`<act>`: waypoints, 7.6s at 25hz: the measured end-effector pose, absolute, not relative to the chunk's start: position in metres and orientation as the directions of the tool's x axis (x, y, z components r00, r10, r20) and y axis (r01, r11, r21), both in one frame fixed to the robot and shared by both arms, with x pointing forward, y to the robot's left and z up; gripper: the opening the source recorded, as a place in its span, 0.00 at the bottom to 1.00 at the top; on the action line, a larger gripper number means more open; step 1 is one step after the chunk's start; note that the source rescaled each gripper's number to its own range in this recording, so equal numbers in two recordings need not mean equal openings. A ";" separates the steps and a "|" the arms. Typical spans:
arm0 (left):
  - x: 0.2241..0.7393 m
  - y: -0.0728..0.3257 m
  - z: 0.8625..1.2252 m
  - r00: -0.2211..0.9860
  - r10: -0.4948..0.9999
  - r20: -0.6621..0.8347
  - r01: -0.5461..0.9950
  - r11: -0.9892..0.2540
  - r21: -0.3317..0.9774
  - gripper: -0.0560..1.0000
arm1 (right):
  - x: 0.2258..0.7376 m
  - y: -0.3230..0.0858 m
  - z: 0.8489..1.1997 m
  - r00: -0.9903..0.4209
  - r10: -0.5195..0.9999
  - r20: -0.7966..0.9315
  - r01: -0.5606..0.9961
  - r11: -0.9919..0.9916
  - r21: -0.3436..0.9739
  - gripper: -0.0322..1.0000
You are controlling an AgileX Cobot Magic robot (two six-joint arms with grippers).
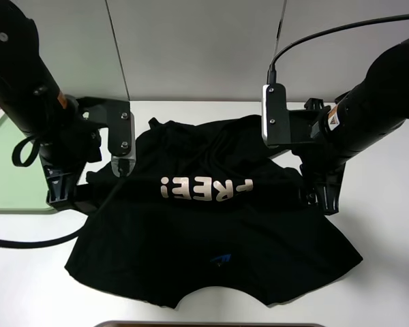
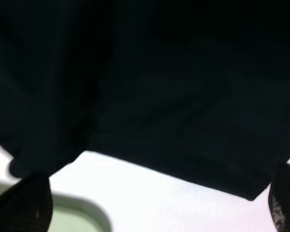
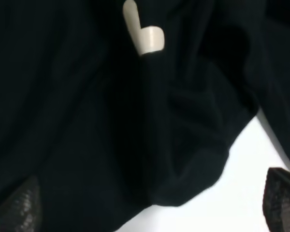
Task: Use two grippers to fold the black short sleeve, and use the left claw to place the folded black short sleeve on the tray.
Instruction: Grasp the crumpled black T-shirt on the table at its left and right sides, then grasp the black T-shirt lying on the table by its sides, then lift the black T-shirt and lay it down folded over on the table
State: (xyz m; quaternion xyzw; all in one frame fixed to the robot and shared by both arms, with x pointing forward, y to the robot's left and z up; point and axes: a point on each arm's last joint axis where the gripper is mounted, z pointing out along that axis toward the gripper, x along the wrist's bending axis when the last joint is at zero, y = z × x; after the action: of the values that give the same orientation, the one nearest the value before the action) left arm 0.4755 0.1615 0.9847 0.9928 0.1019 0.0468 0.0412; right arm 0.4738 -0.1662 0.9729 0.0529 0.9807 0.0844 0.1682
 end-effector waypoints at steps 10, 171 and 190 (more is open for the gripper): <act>0.507 0.165 0.952 0.987 0.152 0.060 0.148 -0.987 0.069 0.89 | 0.488 -0.157 0.948 -0.938 0.090 -0.334 0.030 0.983 0.182 1.00; 0.459 0.203 1.260 0.721 0.318 0.616 0.008 -0.893 0.450 0.05 | 0.463 -0.190 1.214 -0.776 0.299 -0.555 0.094 0.925 0.367 0.03; 0.424 0.217 1.273 0.731 0.328 0.598 0.021 -0.887 0.461 0.05 | 0.401 -0.213 1.255 -0.723 0.422 -0.546 0.057 0.825 0.562 0.03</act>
State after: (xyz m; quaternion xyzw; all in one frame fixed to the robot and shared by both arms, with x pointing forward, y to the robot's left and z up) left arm 0.4245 0.2169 1.2734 0.9047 0.0962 0.3536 0.2172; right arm 0.4006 -0.2126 1.2552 0.1346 0.8901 0.2635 0.3467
